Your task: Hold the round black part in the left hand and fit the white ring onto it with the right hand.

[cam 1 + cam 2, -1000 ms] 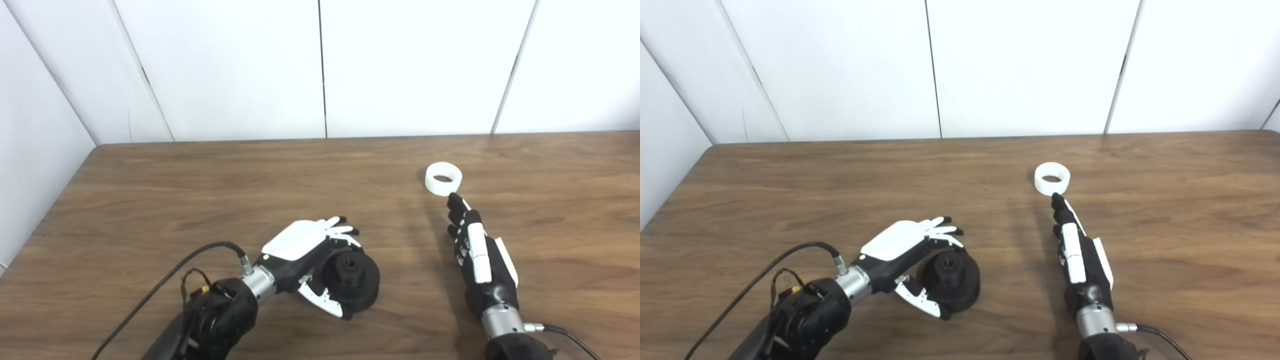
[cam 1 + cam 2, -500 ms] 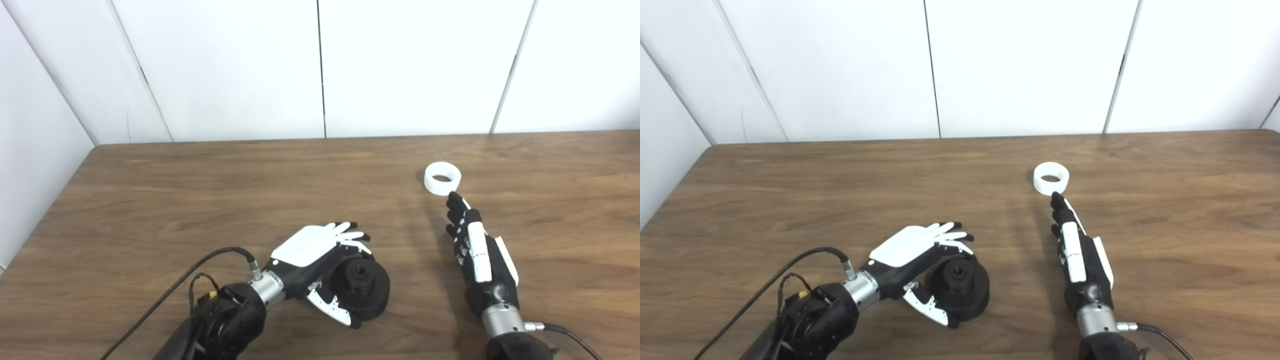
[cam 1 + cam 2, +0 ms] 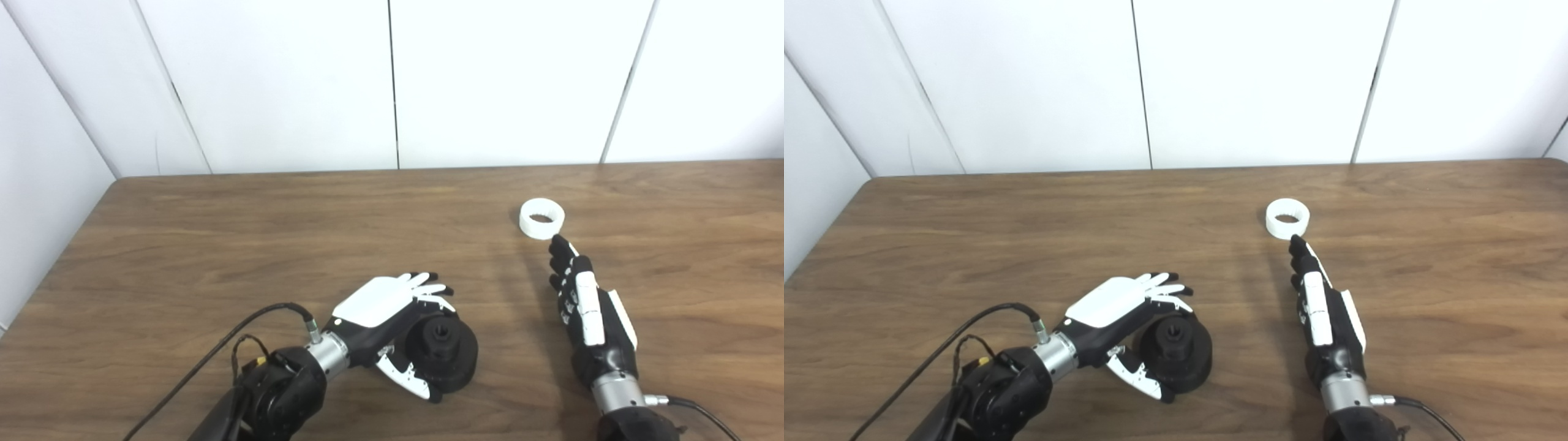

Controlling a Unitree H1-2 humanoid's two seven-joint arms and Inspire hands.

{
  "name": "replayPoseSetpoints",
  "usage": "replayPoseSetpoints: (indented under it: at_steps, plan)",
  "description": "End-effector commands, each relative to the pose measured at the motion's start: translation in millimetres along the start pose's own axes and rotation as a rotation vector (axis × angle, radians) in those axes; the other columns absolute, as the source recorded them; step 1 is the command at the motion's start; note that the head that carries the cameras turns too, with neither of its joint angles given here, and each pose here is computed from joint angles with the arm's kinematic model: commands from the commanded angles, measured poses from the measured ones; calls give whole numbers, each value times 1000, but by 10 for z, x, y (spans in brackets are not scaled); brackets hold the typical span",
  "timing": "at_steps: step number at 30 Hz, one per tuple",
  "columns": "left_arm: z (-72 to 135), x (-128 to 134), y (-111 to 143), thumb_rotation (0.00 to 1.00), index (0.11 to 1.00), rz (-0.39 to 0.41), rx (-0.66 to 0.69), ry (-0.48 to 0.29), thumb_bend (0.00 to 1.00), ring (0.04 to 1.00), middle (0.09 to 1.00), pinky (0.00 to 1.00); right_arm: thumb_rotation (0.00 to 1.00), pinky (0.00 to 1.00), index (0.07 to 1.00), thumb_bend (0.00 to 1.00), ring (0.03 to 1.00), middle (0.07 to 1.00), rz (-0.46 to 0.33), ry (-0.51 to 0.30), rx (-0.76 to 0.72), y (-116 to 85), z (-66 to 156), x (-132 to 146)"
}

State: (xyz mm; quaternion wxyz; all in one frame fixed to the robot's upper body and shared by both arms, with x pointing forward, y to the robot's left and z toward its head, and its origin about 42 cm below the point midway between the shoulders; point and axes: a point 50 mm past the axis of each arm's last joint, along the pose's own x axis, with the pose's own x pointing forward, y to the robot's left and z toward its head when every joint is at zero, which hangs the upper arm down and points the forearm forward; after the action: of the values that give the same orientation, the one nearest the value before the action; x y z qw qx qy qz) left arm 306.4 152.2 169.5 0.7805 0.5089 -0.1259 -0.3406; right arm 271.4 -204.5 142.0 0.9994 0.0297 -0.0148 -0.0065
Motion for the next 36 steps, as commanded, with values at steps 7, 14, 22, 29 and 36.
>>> replayPoseSetpoints:
  at_steps: [7,14,22,29,36]
  plan:
    - [-60,-7,-22,295,699,-33,1,32,905,1000,931,998,1000,1000,948,581,990,962,19,-54,-4,-37,126,-20]
    - [-76,-7,-27,297,698,-29,0,41,909,1000,929,996,1000,1000,948,600,987,962,25,-57,-8,-59,149,-2]
    - [-85,2,-46,280,697,-23,-6,43,911,1000,927,992,836,907,904,520,951,936,2,-122,-108,-166,304,104]
    - [-82,17,-52,297,696,-20,0,43,912,1000,927,994,421,876,841,666,905,894,-44,-223,-485,-449,793,491]
    - [-72,46,-61,297,697,-15,-1,40,912,1000,928,997,357,874,822,760,928,905,-36,-236,-769,-593,1138,948]
